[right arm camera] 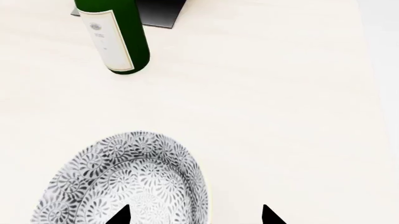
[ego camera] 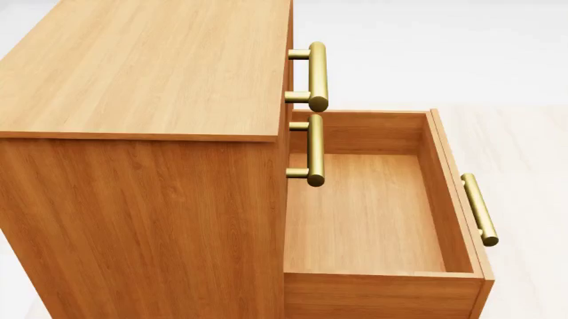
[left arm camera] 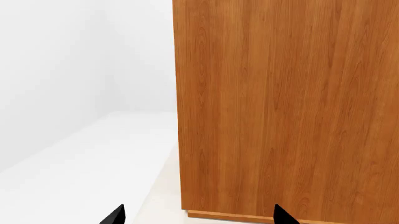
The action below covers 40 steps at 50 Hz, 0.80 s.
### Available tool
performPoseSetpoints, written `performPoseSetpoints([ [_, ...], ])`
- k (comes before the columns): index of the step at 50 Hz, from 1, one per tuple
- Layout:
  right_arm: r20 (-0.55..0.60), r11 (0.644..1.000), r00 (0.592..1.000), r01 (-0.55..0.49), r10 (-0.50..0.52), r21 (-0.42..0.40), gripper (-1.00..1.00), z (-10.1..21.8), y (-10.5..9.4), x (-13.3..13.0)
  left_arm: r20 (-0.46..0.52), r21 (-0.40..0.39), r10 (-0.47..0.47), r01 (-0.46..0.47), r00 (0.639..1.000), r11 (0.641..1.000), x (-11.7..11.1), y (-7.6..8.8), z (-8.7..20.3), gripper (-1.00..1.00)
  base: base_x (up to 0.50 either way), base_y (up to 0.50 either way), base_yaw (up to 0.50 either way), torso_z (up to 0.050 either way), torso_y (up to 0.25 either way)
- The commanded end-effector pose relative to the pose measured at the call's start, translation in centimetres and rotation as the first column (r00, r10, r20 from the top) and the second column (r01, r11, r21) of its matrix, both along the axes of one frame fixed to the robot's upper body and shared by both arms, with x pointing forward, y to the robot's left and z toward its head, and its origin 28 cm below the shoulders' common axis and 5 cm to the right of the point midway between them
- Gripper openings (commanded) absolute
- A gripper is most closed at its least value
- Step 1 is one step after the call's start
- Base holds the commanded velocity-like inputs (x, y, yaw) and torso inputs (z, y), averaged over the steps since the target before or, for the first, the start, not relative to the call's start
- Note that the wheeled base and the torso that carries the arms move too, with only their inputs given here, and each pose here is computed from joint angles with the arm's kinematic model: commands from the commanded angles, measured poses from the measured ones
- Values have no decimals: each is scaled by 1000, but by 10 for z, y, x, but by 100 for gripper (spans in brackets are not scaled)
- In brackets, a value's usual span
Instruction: Put the bowl in the bottom drawer of the cabinet and close it.
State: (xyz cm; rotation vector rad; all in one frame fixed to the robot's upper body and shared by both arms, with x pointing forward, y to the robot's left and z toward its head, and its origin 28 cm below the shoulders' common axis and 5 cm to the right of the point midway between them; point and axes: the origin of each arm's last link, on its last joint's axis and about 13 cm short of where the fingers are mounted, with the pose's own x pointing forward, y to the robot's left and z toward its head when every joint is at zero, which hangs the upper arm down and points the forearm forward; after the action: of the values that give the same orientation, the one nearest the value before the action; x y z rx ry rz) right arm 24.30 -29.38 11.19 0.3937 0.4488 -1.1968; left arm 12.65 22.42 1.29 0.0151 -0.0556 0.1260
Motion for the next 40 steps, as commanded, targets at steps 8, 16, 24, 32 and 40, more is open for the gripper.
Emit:
performPoseSetpoints([
  [8,-16,999,1000,0,1,33,100,-9,-4,3,0,-1,0,0,1000,1000,-1,0,1,100,0,0,0,0,0],
  [16,-24,999,1000,-2,3,44,100,-15,-6,5,1,0,1,-1,1000,1000,-1,0,1,100,0,0,0,0,0],
  [24,-27,999,1000,-1,3,53,100,-17,-7,7,1,0,1,-1,1000,1000,-1,0,1,100,0,0,0,0,0],
  [32,-27,998,1000,-4,5,63,100,-16,-8,7,1,0,1,-1,1000,1000,-1,0,1,100,0,0,0,0,0],
  [40,-22,996,1000,-11,13,91,100,-19,-9,8,1,0,1,-1,1000,1000,-1,0,1,100,0,0,0,0,0],
])
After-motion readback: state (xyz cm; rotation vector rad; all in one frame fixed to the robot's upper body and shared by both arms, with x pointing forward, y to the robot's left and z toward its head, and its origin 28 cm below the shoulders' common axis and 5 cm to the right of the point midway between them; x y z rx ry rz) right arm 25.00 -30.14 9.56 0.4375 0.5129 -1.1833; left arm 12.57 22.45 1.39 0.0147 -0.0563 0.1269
